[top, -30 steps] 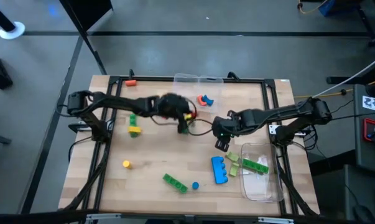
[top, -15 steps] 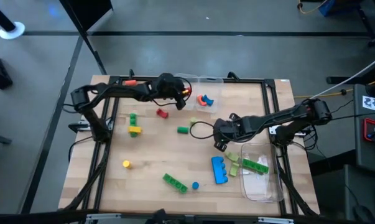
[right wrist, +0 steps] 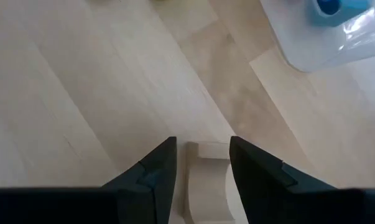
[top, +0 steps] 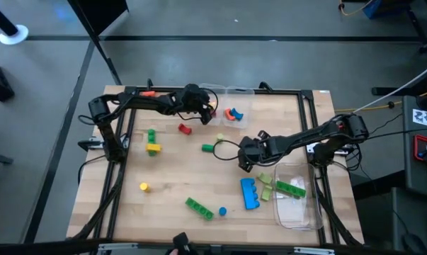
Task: Sort blocks by size
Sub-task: Put the brown arch block into the right transparent bin
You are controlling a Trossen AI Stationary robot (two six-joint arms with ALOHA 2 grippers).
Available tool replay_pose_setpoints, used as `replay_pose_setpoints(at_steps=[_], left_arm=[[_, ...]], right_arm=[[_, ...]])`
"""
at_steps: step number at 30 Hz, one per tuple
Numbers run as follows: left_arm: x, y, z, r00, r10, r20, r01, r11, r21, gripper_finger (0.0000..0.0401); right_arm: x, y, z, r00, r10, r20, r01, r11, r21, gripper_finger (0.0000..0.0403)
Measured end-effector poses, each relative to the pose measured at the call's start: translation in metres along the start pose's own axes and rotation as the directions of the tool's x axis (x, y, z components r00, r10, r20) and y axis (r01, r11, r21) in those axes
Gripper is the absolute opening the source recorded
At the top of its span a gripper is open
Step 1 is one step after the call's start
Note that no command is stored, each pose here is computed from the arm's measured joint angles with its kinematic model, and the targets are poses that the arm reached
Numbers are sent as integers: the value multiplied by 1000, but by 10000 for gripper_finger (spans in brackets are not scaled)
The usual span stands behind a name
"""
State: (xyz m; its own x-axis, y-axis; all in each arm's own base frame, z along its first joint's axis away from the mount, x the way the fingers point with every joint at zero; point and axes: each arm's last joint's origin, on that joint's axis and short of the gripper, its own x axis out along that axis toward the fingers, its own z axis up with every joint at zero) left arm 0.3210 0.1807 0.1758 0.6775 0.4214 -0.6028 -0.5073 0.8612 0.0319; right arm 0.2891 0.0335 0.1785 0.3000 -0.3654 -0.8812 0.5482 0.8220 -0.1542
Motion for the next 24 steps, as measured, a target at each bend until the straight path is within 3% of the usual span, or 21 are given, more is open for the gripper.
replay_pose_setpoints(at_steps=[11, 17, 24], left_arm=[[-1, 0, 1, 1000, 0, 2, 0, 1000, -4, 221], [-1, -1, 0, 1000, -2, -7, 2, 1000, -3, 221], [-1, -4, 0, 1000, -8, -6, 8, 1000, 2, 221]], right_arm=[[33, -5, 2, 993, -104, -53, 104, 995, 10, 150], [44, -9, 3, 989, -60, -135, 65, 997, 34, 150], [44, -9, 2, 989, -47, -142, 57, 996, 65, 150]])
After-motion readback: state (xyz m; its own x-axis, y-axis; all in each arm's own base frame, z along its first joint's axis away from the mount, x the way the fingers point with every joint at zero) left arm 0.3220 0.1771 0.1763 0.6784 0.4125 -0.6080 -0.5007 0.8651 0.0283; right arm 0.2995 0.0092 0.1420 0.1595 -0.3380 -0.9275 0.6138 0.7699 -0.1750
